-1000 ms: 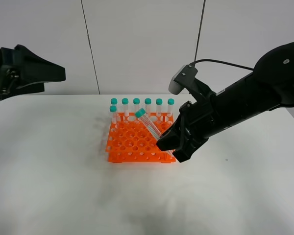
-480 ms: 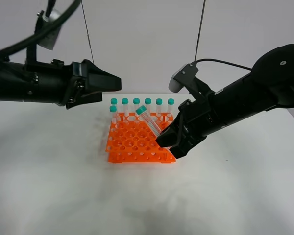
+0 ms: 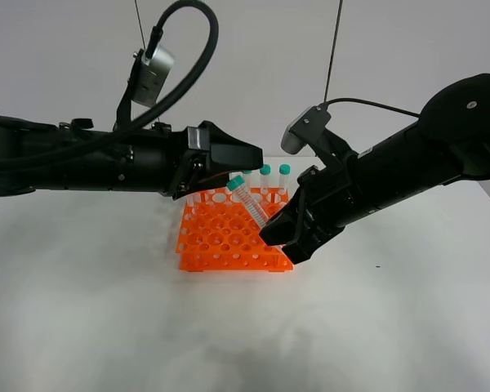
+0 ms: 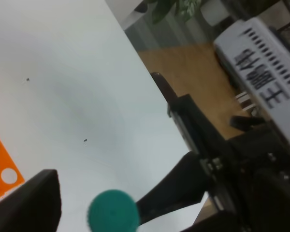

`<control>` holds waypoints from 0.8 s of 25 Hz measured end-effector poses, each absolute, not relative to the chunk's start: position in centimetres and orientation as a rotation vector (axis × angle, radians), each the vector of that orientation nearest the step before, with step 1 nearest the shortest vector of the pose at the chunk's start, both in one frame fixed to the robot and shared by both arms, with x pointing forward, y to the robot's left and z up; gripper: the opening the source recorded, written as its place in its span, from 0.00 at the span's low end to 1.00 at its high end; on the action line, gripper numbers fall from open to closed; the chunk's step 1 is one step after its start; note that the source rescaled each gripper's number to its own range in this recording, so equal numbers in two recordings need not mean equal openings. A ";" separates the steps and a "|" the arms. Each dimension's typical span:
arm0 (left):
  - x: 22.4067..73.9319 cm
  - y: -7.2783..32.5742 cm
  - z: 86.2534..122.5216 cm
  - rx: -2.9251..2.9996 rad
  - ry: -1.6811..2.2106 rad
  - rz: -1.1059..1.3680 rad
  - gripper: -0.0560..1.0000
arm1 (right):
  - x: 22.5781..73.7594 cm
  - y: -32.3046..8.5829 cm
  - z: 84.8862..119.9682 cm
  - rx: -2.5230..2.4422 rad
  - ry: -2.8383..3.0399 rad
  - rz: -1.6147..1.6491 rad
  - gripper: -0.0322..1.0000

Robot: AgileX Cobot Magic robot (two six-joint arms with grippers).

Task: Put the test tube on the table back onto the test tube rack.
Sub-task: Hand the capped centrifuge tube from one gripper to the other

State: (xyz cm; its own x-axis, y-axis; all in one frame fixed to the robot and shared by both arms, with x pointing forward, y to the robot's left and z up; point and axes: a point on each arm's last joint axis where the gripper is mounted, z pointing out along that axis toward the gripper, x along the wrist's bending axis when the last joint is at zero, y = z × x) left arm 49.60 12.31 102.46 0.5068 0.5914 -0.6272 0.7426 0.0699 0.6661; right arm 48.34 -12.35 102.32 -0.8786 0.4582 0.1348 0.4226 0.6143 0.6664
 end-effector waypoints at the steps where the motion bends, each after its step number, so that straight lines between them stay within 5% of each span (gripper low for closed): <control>1: 49.7 12.3 102.3 1.613 1.172 -0.171 0.99 | 48.3 -12.3 102.3 0.759 2.778 1.127 0.05; 20: 49.5 11.9 102.0 1.615 1.148 -0.234 0.83 | 48.4 -12.2 102.4 0.789 2.766 1.159 0.05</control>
